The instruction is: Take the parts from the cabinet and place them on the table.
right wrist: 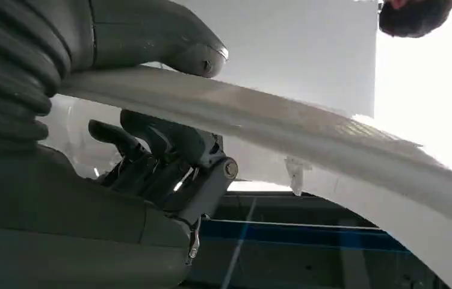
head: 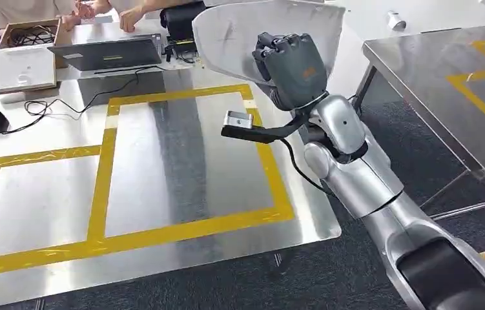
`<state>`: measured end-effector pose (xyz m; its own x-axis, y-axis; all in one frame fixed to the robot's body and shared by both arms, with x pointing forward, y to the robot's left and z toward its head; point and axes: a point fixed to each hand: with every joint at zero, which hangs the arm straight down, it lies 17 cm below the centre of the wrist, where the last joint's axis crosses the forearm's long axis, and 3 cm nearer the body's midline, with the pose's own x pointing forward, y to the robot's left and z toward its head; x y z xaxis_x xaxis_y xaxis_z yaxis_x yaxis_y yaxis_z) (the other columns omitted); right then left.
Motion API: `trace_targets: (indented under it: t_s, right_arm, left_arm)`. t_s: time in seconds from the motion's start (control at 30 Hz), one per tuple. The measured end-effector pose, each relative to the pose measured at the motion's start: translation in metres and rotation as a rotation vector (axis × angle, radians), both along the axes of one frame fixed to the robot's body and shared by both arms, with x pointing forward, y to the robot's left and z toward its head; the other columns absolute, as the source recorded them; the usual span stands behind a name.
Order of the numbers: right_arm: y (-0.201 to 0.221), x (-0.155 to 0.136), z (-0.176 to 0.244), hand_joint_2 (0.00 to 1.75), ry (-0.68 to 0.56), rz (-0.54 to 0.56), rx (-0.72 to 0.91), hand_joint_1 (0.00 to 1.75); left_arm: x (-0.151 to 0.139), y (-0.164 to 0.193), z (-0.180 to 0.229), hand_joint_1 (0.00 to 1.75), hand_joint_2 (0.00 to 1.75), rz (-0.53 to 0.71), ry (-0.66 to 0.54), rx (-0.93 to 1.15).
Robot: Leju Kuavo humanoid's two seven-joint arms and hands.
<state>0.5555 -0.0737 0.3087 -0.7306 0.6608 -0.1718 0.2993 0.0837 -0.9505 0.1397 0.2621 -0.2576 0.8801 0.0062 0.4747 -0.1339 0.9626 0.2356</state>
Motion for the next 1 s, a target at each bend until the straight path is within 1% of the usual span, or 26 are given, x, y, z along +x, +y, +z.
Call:
trace_targets:
  t_s: [0.03, 0.13, 0.3, 0.6, 0.77, 1.0]
  right_arm:
    - [0.0, 0.0, -0.003, 1.75, 0.005, 0.0, -0.004, 1.75]
    - [0.0, 0.001, -0.008, 1.75, 0.014, -0.002, -0.013, 1.75]
    - [0.002, 0.005, 0.004, 1.75, 0.0, -0.009, -0.003, 1.75]
    - [-0.003, 0.01, -0.007, 1.75, 0.033, -0.02, -0.003, 1.75]
    - [-0.007, 0.011, -0.014, 1.75, 0.047, -0.025, -0.01, 1.75]
    - [-0.006, 0.011, -0.019, 1.75, 0.075, -0.009, -0.008, 1.75]
  left_arm:
    - [-0.004, 0.001, -0.001, 0.0, 1.75, 0.008, 0.009, 0.013]
    - [0.002, 0.003, 0.001, 0.0, 1.75, 0.017, 0.002, 0.023]
    - [0.008, 0.002, 0.003, 0.0, 1.75, 0.03, -0.005, 0.02]
    - [0.009, 0.004, 0.002, 0.0, 1.75, 0.057, 0.002, 0.018]
    - [0.005, 0.005, 0.002, 0.0, 1.75, 0.1, 0.01, 0.015]
    - [0.008, 0.005, 0.003, 0.0, 1.75, 0.12, 0.002, 0.011]
